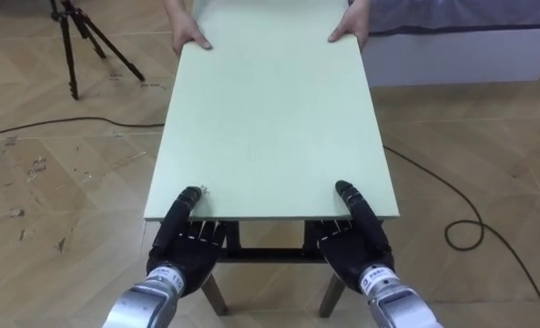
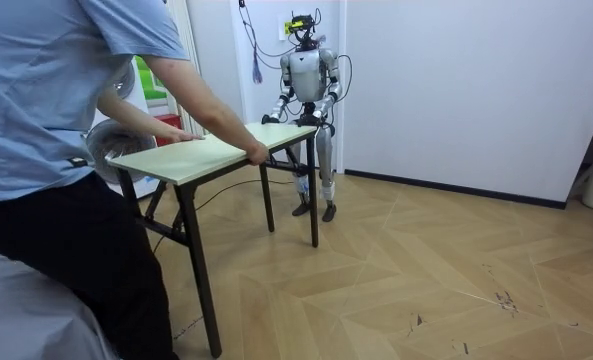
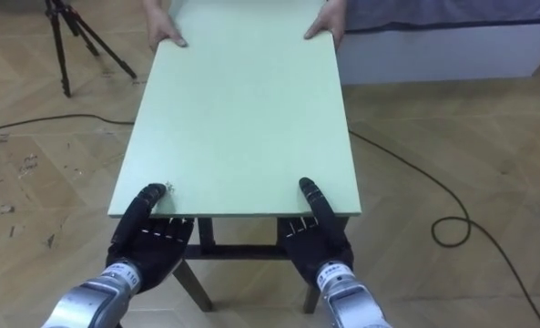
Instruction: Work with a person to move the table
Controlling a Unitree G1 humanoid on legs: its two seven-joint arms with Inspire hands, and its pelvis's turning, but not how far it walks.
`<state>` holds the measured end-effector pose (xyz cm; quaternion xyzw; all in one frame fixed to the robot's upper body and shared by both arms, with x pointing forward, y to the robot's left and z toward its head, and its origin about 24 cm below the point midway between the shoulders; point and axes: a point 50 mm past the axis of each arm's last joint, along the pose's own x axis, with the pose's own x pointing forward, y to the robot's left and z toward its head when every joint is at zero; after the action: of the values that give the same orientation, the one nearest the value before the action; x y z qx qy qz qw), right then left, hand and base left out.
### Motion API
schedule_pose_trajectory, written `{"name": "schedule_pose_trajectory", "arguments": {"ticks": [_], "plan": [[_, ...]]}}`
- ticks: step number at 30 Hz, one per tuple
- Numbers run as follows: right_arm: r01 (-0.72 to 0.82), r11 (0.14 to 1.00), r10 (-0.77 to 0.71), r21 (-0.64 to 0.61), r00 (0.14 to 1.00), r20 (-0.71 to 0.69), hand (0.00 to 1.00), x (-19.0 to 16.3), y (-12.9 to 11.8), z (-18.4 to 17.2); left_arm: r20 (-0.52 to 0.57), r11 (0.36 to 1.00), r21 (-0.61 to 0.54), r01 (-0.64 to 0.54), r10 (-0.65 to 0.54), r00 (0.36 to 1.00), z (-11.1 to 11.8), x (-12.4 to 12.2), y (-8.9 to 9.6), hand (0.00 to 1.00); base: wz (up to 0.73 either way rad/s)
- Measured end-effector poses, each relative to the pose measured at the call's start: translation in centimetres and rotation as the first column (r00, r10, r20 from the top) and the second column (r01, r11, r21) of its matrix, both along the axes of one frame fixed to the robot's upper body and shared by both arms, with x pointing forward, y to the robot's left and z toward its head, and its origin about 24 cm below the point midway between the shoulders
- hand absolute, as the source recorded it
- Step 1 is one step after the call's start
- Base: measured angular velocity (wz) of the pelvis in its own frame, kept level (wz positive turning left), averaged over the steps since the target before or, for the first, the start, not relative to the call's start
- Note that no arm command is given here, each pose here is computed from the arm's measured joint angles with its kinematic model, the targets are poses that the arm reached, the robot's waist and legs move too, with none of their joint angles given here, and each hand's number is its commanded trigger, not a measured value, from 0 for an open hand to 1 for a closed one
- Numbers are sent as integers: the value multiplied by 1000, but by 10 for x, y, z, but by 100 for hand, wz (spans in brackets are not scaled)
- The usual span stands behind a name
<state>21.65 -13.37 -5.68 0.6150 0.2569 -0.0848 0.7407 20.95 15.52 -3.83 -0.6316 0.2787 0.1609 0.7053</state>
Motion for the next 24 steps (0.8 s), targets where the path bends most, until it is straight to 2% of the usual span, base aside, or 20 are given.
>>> {"name": "schedule_pose_trajectory", "arguments": {"ticks": [6,17,24], "plan": [[2,1000,-2,0,1000,28,100,1,1,7,27,1000,9,3,-3,1000,3,2,0,100,-4],[15,1000,-14,-8,997,77,100,2,-1,18,120,993,106,44,-56,991,6,5,-5,100,-1],[21,999,-19,-25,996,84,100,2,-2,18,131,988,140,63,-81,988,2,-2,-10,100,0]]}}
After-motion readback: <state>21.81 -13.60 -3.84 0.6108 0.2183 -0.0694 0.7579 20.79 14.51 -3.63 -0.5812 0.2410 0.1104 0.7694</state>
